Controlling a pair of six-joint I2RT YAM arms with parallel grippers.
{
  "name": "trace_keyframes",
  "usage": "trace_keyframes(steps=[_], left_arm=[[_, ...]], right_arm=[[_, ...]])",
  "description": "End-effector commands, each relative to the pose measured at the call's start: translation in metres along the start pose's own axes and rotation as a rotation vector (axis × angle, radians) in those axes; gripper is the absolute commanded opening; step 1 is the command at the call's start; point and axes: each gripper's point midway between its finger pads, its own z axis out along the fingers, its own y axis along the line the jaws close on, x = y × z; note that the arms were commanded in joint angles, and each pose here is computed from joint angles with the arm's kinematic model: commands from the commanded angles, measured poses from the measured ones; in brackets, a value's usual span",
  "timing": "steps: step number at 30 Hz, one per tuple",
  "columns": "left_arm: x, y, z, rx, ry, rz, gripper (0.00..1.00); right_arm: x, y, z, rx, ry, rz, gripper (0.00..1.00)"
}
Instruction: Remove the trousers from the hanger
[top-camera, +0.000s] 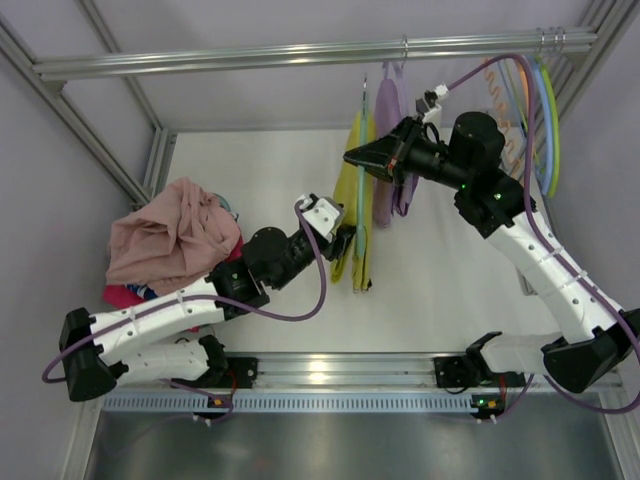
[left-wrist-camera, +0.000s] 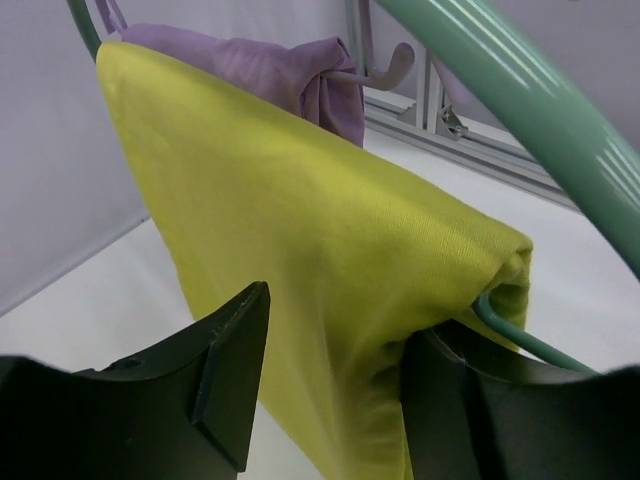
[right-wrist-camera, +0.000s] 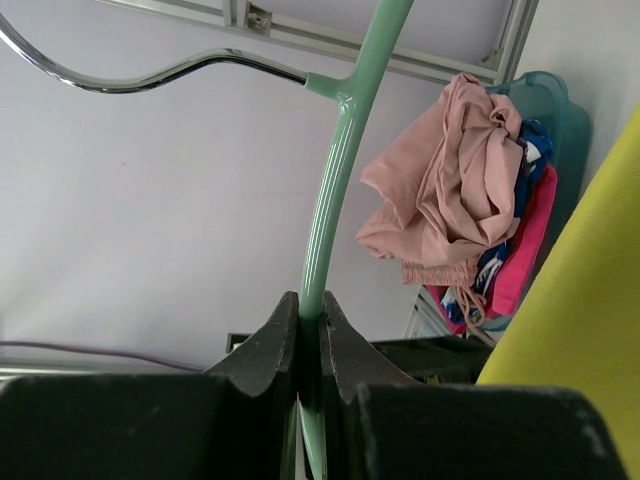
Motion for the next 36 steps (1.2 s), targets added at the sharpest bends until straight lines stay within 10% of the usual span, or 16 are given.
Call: trace_keyframes(steps=[1, 7, 36], left_arm=[[-0.045, 0.011, 0.007, -0.053, -0.129, -0.037, 0.47], [-0.05, 0.021, 0.004, -0.099, -0.131, 0.012, 0.01], [-0.348, 0.103, -0.078, -0.234, -0.682, -0.061, 0.0]], right_arm=[[0.001, 0.089, -0.03, -0.279, -0.02, -0.134, 0.0], [0.001, 0.087, -0.035, -0.269, -0.033, -0.178, 0.0], [0.031, -0.065, -0.024, -0.007, 0.08, -0.295, 0.0]])
